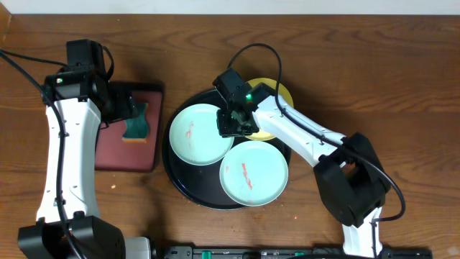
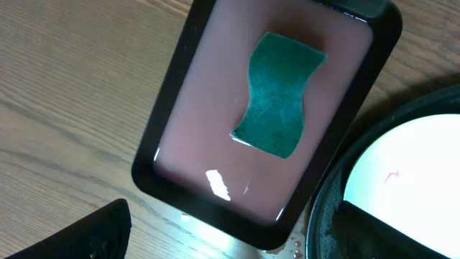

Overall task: Clean dirty plates on tray and stack at the side
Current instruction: 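Grip the rim of the upper light-green plate with the right gripper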

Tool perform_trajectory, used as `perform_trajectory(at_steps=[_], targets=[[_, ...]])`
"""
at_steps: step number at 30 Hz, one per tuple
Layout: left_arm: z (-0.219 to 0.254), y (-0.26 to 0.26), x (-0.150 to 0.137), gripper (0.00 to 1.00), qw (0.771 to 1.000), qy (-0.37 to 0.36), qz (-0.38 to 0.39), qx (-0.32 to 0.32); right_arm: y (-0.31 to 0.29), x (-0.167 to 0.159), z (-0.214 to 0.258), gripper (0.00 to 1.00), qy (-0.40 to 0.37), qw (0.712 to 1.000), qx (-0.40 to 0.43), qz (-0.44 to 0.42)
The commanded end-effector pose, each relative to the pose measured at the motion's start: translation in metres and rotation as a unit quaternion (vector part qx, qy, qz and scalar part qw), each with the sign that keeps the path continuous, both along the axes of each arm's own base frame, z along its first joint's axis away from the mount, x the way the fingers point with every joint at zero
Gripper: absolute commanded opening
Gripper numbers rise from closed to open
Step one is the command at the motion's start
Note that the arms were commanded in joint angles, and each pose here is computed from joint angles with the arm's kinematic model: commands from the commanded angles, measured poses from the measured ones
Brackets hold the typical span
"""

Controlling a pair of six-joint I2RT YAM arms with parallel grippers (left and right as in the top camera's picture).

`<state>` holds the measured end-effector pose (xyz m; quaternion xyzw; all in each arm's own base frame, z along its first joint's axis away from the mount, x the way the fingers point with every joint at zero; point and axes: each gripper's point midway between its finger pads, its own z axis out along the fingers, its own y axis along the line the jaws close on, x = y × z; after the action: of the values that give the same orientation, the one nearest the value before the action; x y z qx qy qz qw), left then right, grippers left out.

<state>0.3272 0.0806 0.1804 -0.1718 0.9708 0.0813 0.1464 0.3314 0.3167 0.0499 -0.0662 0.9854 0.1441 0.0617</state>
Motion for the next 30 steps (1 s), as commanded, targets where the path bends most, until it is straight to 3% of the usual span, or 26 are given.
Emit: perform_trajectory(at_steps=[1, 15, 30], targets=[[0.004, 0.003, 0.003, 0.90, 1.000, -0.006, 0.007, 0.004, -0.002, -0.002, -0.015, 0.29, -0.002, 1.000, -0.029, -0.004], [0.004, 0.004, 0.004, 0.90, 1.000, -0.005, 0.007, 0.004, -0.003, -0.005, -0.041, 0.23, 0.016, 0.999, -0.048, -0.003], [0.004, 0.004, 0.005, 0.90, 1.000, -0.009, 0.007, 0.005, -0.001, -0.002, -0.010, 0.24, 0.021, 0.998, -0.055, 0.008]])
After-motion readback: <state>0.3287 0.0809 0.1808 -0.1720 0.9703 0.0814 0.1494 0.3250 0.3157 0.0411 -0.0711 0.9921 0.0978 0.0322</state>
